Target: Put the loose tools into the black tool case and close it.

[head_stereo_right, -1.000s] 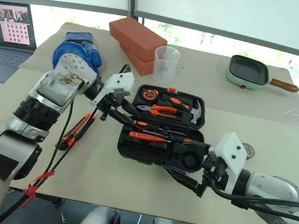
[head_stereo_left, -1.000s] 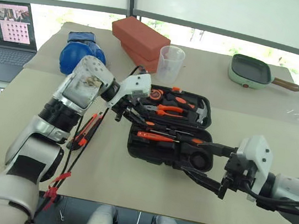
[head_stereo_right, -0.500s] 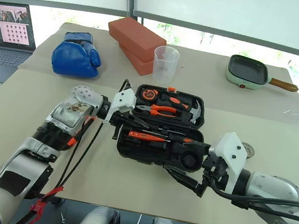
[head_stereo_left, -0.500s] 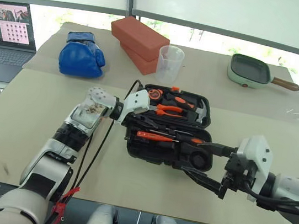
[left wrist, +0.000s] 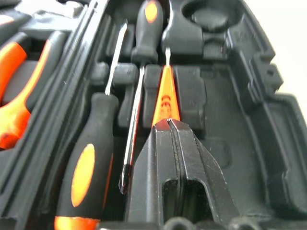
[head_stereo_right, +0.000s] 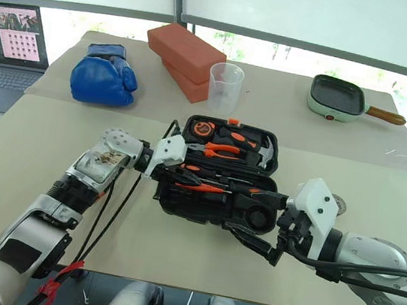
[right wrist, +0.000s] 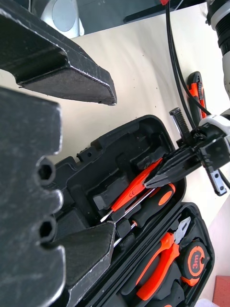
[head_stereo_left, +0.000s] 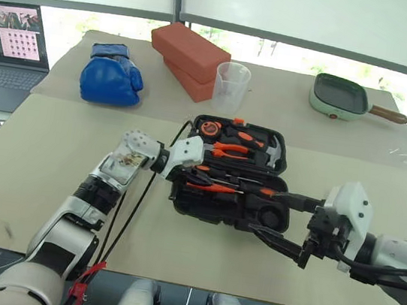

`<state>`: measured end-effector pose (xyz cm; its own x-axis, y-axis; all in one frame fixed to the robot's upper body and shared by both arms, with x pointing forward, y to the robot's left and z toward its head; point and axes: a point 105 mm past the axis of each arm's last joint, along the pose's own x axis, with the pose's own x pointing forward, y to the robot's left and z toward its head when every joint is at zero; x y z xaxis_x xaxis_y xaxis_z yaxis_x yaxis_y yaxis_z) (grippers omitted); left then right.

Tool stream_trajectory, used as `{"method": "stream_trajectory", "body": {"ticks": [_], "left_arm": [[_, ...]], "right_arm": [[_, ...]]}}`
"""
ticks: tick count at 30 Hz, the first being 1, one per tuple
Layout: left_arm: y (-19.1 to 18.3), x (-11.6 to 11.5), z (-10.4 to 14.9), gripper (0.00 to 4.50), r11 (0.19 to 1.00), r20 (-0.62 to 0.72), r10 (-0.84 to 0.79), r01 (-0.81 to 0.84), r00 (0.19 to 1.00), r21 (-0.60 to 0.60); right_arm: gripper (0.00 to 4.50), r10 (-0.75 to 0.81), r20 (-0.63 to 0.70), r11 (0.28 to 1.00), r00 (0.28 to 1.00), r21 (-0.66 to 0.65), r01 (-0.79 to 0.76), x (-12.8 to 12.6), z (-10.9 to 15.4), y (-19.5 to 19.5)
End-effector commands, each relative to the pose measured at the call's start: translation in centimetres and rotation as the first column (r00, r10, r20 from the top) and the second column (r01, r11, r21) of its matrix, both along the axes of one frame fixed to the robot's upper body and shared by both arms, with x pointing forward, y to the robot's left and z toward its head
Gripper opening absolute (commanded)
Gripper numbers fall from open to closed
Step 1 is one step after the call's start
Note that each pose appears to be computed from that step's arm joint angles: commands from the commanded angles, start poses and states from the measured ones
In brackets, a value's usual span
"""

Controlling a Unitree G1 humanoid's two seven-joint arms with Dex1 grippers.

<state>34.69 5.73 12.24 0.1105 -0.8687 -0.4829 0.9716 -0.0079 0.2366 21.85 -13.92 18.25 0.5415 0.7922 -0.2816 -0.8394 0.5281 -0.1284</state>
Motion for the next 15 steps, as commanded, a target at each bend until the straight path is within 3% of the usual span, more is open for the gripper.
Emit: {"method": "stream_trajectory", "body": {"ticks": [1,15], "left_arm": [[1.1,0.0,-0.5,0.03,0.999,0.01,0.009,-0.009,1.0,0.038],[3.5,-0.1,-1.6,0.03,0.993,-0.004,0.049,-0.048,0.999,0.105]], "right_arm": [[4.5,0.013,0.035,1.0,0.999,0.007,-0.013,0.0,0.8,0.2],[4.5,0.016,0.043,1.0,0.999,0.009,-0.016,0.2,0.9,0.3]]}}
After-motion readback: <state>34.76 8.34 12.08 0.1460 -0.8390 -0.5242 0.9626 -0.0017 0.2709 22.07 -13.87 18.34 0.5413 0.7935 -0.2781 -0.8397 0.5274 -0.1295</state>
